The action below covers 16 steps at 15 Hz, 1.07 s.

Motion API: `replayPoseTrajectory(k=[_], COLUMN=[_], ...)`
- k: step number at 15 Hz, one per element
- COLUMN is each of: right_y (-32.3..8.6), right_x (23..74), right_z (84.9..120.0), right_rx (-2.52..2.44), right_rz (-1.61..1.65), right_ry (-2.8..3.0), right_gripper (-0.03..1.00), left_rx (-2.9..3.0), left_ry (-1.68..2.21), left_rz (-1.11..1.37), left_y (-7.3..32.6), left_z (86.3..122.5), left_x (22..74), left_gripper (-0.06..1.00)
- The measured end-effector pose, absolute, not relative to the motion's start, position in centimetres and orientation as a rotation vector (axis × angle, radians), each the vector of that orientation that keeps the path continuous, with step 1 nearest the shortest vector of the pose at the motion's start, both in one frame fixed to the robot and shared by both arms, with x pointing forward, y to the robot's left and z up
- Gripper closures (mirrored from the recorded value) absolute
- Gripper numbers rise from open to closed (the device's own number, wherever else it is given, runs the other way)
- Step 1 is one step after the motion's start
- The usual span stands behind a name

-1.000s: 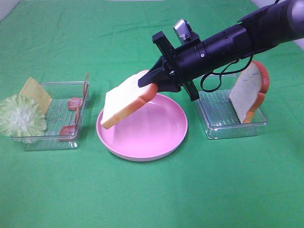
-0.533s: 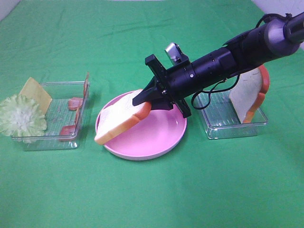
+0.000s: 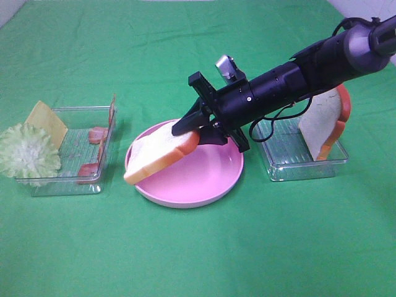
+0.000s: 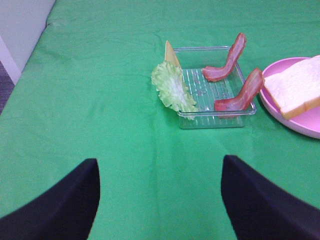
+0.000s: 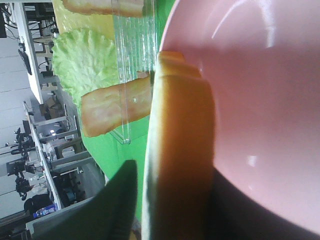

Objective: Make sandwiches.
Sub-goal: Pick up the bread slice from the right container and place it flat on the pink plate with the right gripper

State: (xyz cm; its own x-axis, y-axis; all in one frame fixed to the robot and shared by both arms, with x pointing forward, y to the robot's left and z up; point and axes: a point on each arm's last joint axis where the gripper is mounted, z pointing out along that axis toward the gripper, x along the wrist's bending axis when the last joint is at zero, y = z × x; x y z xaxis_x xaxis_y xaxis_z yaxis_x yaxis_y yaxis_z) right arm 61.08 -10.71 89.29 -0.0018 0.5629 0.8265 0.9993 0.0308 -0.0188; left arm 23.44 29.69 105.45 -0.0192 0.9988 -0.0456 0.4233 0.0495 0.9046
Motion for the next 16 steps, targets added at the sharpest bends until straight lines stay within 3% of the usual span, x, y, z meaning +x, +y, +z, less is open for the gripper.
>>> replayPoseTrajectory(k=[1,4,10,16], right_y=[-10.7,-11.0,-12.3,-13.2], right_x=[61.1,60.9,60.0,59.1], right_z=[89.3,90.0,92.4,97.8], right_rx=[-1.613,-1.599,-1.62,-1.615], right_rz=[-0.832,-0.825,-0.697,-0.789], right_ry=[-1.653,-1.724,-1.932,-2.092], right_gripper=[0.46,0.31,0.26,0.26], left_rx=[1.48,1.48,1.48,1.485], left_ry=[1.553,1.553,1.553,1.549], left_rz=[0.939,0.939,0.939,0.943], left_y=[29.7,29.7,29.7,29.7], left_z=[105.5,105.5,105.5,105.5], left_x=[23.4,23.4,23.4,23.4], left_gripper=[0.29,0.29,0.29,0.29])
